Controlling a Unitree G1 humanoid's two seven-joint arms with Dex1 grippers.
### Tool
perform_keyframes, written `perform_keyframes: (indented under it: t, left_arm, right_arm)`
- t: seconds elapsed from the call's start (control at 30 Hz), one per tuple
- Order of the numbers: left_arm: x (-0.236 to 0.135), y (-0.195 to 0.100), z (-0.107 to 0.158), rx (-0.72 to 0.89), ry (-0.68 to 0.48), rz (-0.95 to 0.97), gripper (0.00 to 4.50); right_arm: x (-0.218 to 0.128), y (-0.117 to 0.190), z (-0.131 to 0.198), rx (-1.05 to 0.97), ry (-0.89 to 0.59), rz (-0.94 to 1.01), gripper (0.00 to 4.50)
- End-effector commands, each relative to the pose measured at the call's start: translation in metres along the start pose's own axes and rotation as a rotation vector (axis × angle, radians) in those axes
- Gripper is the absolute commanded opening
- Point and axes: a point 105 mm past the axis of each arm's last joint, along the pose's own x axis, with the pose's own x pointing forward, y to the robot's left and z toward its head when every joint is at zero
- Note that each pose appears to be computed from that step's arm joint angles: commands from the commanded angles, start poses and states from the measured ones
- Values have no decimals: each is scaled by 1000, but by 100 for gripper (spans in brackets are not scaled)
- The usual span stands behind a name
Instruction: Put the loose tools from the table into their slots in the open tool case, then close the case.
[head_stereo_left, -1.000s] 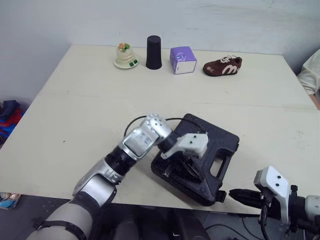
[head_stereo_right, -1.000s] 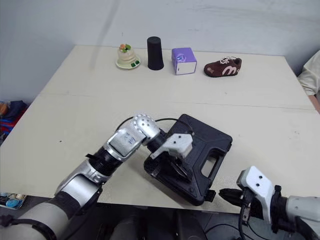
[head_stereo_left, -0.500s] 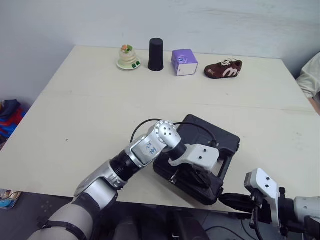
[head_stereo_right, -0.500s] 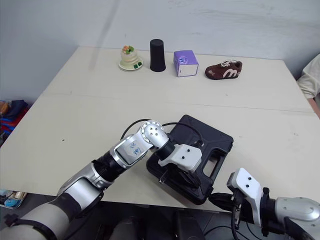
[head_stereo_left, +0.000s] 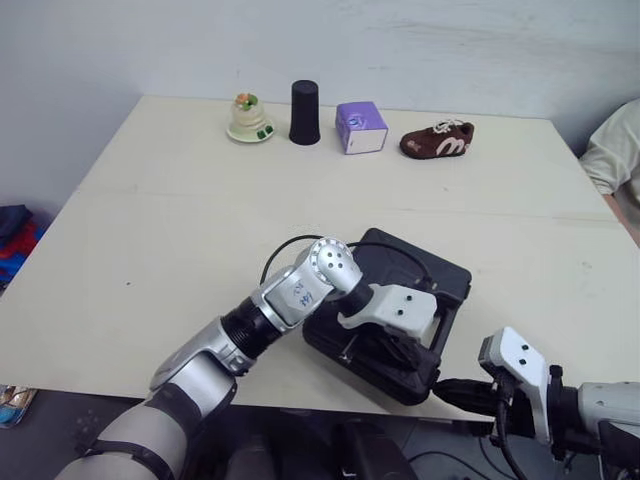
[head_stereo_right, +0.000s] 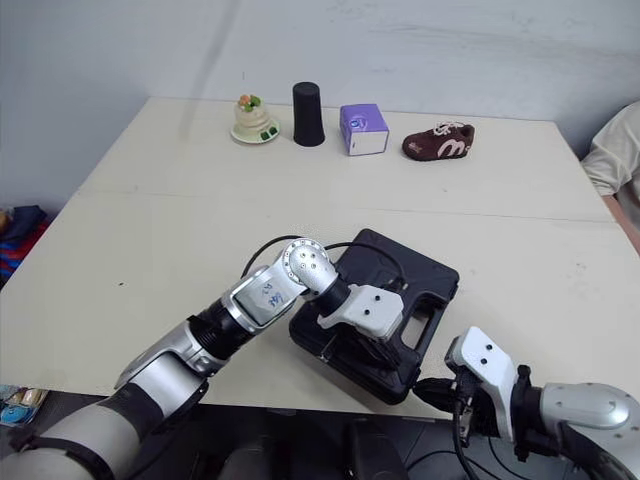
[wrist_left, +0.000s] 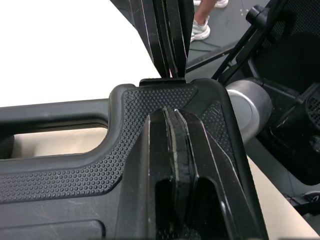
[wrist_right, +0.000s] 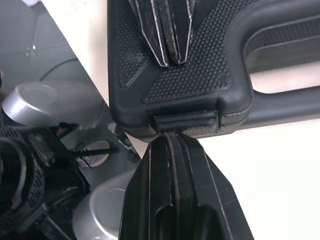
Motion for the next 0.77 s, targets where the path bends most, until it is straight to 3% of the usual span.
perform_keyframes:
  t: [0.03, 0.07, 0.1, 0.17, 0.27, 0.4, 0.47, 0.6, 0.77]
  left_arm:
    - [-50, -5, 4, -225, -221, 42, 7]
    - [-72, -15, 8, -269, -279, 23, 65]
    - [-85, -22, 10, -295, -306, 9, 91]
    - [-123, -34, 8, -346, -356, 86, 197]
    - [-180, -69, 7, -402, -411, 217, 271]
    - [-218, -108, -9, -507, -342, 394, 431]
    - [-237, -122, -20, -547, -297, 503, 450]
    - [-259, -136, -30, -583, -271, 648, 450]
    - [-252, -138, -41, -594, -275, 686, 450]
  right_arm:
    - [-34, -16, 25, -136, -95, -126, 0]
    - [-46, -19, 28, -113, -120, -142, 0]
    - [-54, -20, 30, -96, -136, -146, 0]
    - [-76, -19, 39, -87, -179, -119, 79]
    - [-112, -24, 55, -93, -221, -145, 161]
    - [-141, -30, 48, -69, -181, -187, 334]
    - [-153, -36, 43, -61, -168, -216, 445]
    - [-167, -53, 42, -94, -174, -297, 445]
    - [-170, -59, 39, -110, -175, -270, 445]
